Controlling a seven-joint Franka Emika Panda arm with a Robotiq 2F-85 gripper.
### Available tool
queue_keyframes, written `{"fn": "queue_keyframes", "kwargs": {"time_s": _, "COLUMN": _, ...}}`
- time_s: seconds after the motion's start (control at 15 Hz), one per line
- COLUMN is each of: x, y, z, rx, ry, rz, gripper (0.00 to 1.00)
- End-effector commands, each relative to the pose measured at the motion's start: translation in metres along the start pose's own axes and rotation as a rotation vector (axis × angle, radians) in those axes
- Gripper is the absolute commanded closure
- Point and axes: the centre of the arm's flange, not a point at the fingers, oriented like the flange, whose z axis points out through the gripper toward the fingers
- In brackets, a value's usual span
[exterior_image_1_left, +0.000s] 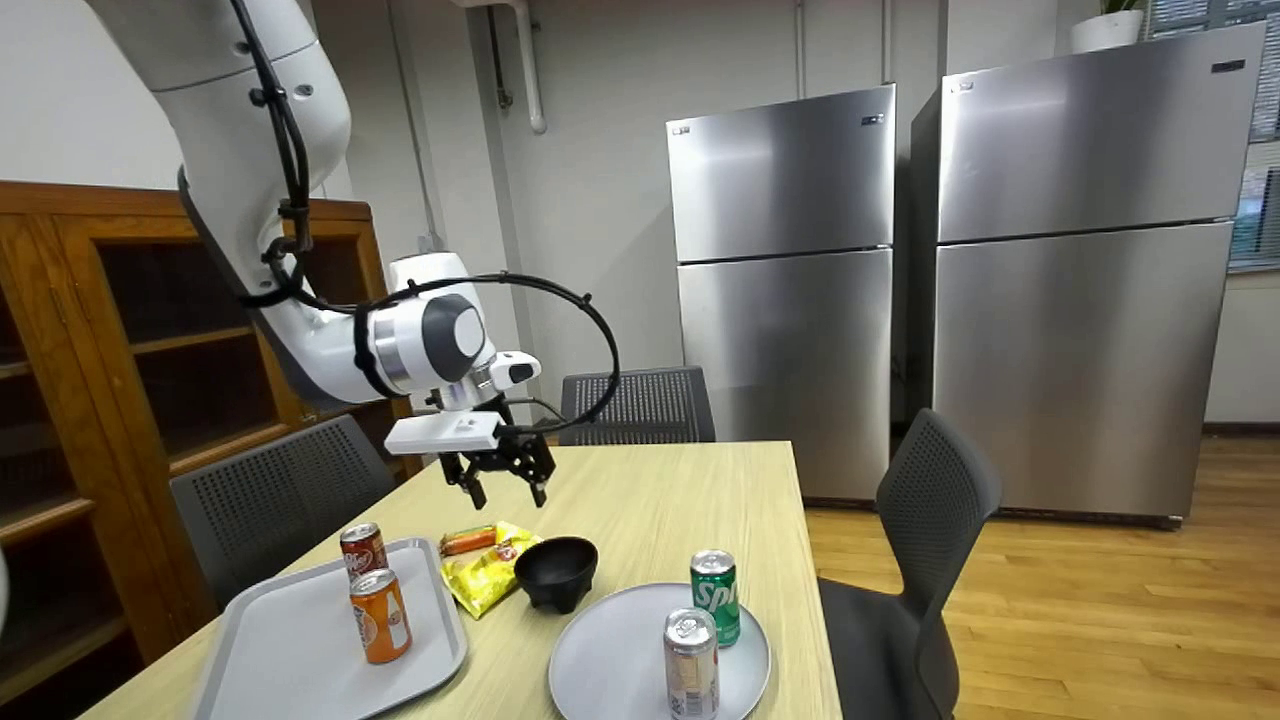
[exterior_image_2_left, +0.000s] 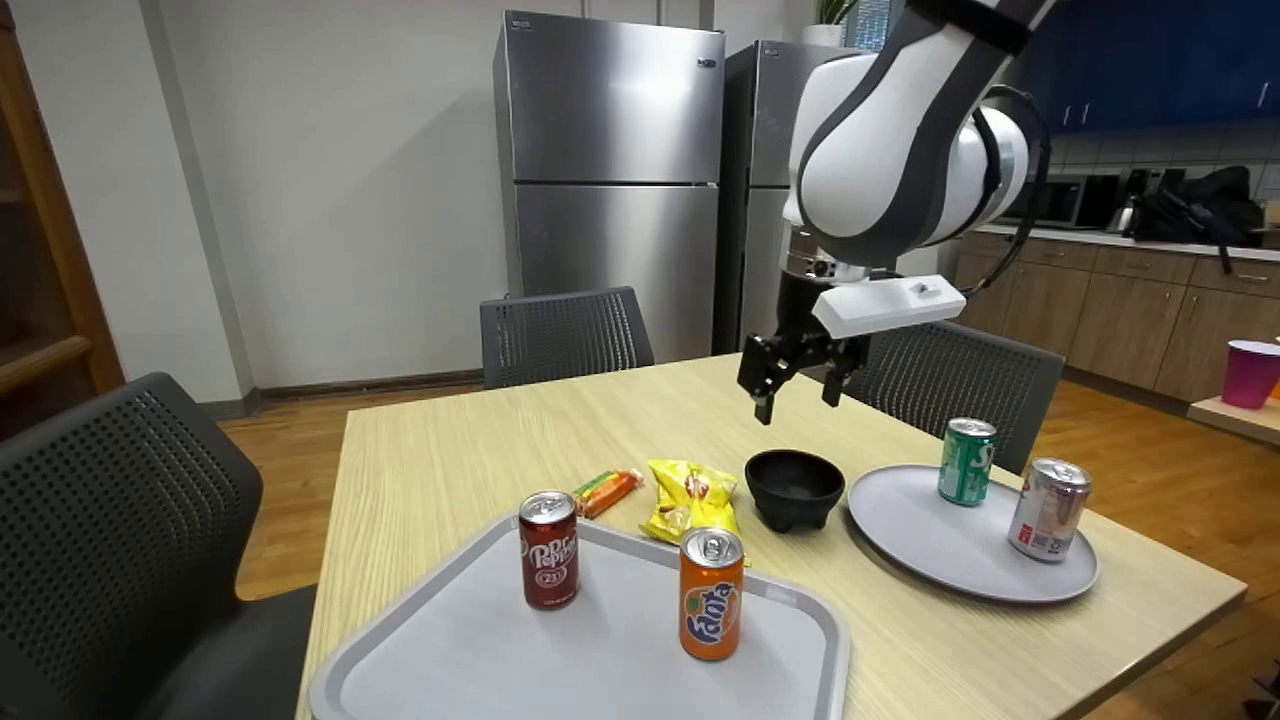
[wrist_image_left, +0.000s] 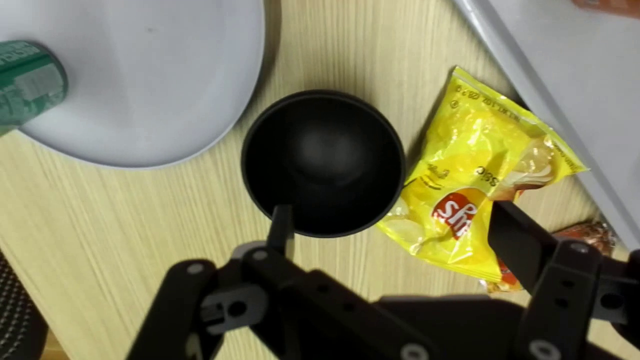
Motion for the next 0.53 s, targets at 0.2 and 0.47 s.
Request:
{"fn": "queue_keyframes", "kwargs": {"time_s": 0.2, "x": 0.003, "y": 0.101, "z": 0.003, "rx": -0.02, "ry": -0.021, "rz": 0.064, "gripper": 0.0}}
{"fn": "queue_keyframes", "kwargs": {"time_s": 0.47, "x": 0.001, "y": 0.157, "z": 0.013, "rx": -0.002, "ry": -0.038, "rz": 0.087, "gripper": 0.0}}
